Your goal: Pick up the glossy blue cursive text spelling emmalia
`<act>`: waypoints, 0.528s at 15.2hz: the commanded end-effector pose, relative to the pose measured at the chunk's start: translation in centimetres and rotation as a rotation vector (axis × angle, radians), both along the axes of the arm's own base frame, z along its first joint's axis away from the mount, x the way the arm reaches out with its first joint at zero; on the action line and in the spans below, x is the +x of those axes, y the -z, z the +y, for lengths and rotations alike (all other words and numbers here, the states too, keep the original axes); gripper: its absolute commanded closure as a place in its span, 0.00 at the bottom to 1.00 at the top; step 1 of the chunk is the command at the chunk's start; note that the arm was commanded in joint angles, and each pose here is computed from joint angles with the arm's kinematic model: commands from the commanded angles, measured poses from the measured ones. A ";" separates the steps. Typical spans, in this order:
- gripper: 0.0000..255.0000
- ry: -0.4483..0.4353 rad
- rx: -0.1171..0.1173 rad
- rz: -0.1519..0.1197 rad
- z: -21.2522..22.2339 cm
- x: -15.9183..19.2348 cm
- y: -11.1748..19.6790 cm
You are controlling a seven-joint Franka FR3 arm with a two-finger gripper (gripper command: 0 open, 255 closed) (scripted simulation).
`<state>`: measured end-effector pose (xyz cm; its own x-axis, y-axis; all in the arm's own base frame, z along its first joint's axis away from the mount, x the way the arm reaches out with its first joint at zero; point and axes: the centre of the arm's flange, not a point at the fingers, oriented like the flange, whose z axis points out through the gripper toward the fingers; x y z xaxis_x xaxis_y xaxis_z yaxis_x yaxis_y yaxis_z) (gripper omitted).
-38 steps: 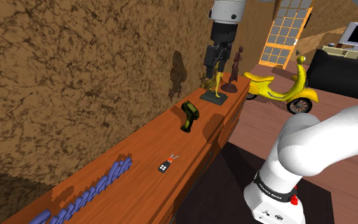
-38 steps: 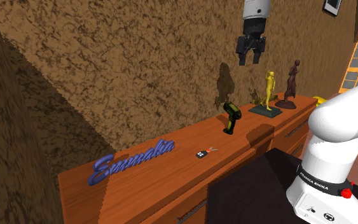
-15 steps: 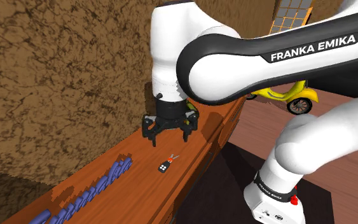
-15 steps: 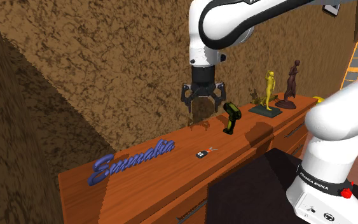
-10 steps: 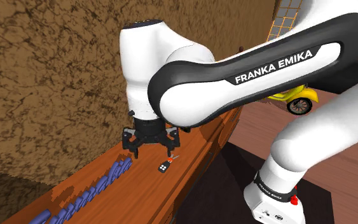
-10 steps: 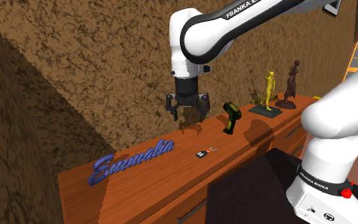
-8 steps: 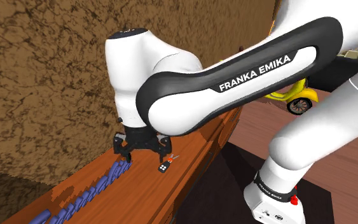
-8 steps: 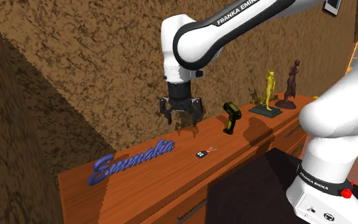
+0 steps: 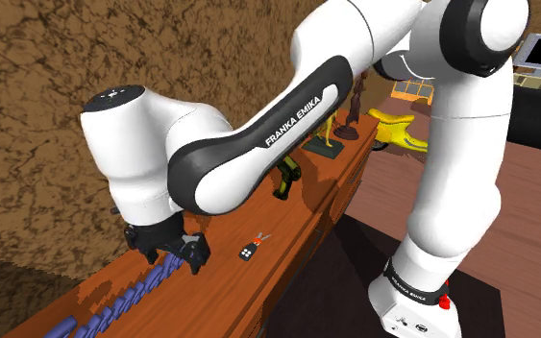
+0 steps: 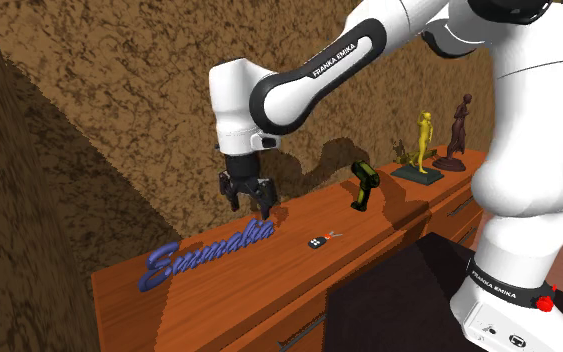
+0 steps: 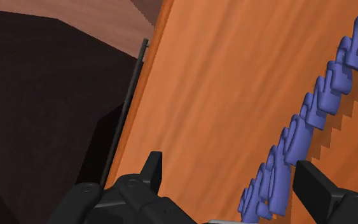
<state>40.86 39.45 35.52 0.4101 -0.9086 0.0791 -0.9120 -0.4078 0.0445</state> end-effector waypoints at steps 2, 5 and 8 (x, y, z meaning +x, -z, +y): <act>0.00 0.100 -0.012 -0.010 2.4 2.5 2.6; 0.00 0.194 -0.017 -0.014 4.3 5.3 4.8; 0.00 0.288 -0.023 -0.019 5.9 8.3 6.9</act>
